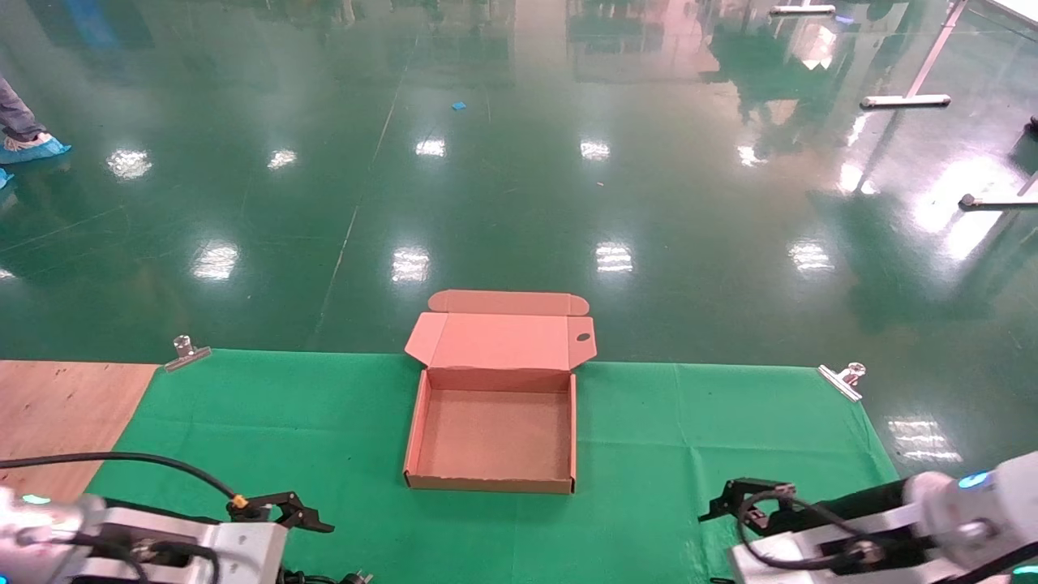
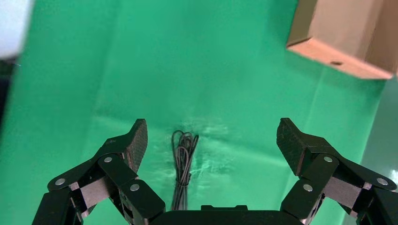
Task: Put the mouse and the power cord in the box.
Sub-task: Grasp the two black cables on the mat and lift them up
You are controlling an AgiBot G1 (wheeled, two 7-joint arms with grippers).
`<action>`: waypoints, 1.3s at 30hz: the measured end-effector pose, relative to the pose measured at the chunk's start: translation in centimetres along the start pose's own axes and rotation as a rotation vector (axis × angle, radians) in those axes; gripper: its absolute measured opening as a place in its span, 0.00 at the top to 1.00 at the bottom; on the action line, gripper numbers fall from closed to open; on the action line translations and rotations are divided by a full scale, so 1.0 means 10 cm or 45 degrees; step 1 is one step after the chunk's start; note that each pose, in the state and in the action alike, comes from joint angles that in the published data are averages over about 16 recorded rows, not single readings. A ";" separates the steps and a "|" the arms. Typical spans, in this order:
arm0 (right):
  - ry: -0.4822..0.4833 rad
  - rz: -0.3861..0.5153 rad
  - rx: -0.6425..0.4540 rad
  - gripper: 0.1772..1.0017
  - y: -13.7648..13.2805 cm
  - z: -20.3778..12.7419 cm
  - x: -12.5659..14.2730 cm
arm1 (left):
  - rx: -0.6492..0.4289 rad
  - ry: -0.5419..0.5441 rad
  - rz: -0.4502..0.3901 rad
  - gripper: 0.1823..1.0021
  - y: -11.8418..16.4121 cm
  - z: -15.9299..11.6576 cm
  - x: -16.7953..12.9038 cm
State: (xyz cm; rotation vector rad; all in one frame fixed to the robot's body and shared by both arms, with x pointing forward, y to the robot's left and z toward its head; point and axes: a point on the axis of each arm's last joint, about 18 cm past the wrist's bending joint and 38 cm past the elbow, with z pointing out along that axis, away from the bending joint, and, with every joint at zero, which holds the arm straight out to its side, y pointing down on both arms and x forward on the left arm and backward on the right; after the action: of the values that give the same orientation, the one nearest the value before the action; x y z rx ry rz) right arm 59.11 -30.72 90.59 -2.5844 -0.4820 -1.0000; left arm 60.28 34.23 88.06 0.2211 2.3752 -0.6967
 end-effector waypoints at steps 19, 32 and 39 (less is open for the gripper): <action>-0.026 -0.101 -0.308 0.00 0.66 0.77 0.08 | -0.343 0.053 0.122 0.00 0.61 0.55 -0.20; -0.072 -0.028 -0.297 0.00 0.92 0.95 0.01 | -0.303 0.061 0.091 0.00 0.66 0.63 -0.21; -0.082 -0.006 -0.270 0.00 0.98 0.96 -0.02 | -0.283 0.060 0.081 0.00 0.69 0.62 -0.21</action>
State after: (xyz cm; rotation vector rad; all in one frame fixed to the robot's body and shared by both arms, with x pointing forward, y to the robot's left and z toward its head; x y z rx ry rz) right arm 68.67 -35.45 82.02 -2.8114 -0.4188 -1.0217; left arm 67.46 36.74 82.39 0.2182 2.4561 -0.3975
